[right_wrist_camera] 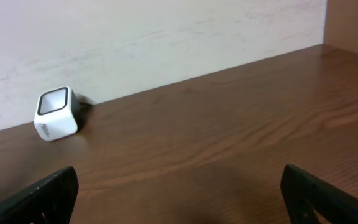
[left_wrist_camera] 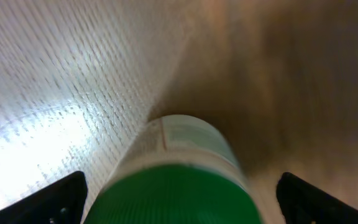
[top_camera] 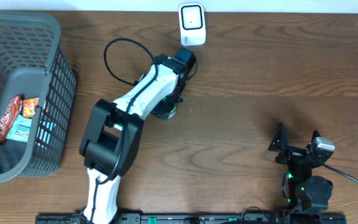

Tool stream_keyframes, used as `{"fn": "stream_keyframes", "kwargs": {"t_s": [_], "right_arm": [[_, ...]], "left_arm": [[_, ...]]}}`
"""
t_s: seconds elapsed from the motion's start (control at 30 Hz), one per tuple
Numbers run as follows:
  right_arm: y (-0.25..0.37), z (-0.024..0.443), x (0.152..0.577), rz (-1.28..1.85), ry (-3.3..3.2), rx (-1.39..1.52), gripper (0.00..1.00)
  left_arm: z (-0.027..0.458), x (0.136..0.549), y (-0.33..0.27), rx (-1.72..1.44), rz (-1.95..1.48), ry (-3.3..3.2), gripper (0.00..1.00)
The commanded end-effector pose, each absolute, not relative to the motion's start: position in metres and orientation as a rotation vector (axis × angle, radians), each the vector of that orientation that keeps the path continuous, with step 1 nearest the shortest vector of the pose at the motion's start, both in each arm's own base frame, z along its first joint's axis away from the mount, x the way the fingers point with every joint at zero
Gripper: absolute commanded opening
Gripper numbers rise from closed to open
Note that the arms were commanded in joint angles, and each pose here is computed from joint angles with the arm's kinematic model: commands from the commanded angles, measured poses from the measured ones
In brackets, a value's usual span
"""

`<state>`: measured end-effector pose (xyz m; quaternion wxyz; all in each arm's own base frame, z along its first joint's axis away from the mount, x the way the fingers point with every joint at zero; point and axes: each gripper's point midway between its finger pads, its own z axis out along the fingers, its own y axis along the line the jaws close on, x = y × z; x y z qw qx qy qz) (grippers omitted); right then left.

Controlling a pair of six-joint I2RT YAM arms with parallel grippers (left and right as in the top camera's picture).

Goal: Scan the item barcode
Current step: 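Lift the jar out and place it on the table center, then return the left gripper into the basket and grasp the mint-green wipes pack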

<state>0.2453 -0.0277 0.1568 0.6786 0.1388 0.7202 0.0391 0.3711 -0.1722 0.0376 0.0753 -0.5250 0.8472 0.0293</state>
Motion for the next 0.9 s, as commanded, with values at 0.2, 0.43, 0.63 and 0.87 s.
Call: {"fn": "stream_keyframes", "kwargs": {"t_s": [0.2,0.43,0.63,0.87], "right_arm": [[-0.030,0.155,0.245,0.085,1.620,0.328,0.99],[-0.030,0.155,0.245,0.085,1.620,0.328,0.99],[-0.030,0.155,0.245,0.085,1.620,0.328,0.99],[-0.030,0.155,0.245,0.085,1.620,0.328,0.99]], "left_arm": [[0.253,0.389,-0.149,-0.726,-0.288,2.427,0.98],[0.367,0.361,0.015,-0.818,-0.137,2.139,0.98],[0.354,0.308,0.146,-1.281,-0.035,2.027,0.98],[0.275,0.275,0.215,-1.688,-0.221,2.013,0.98]]}}
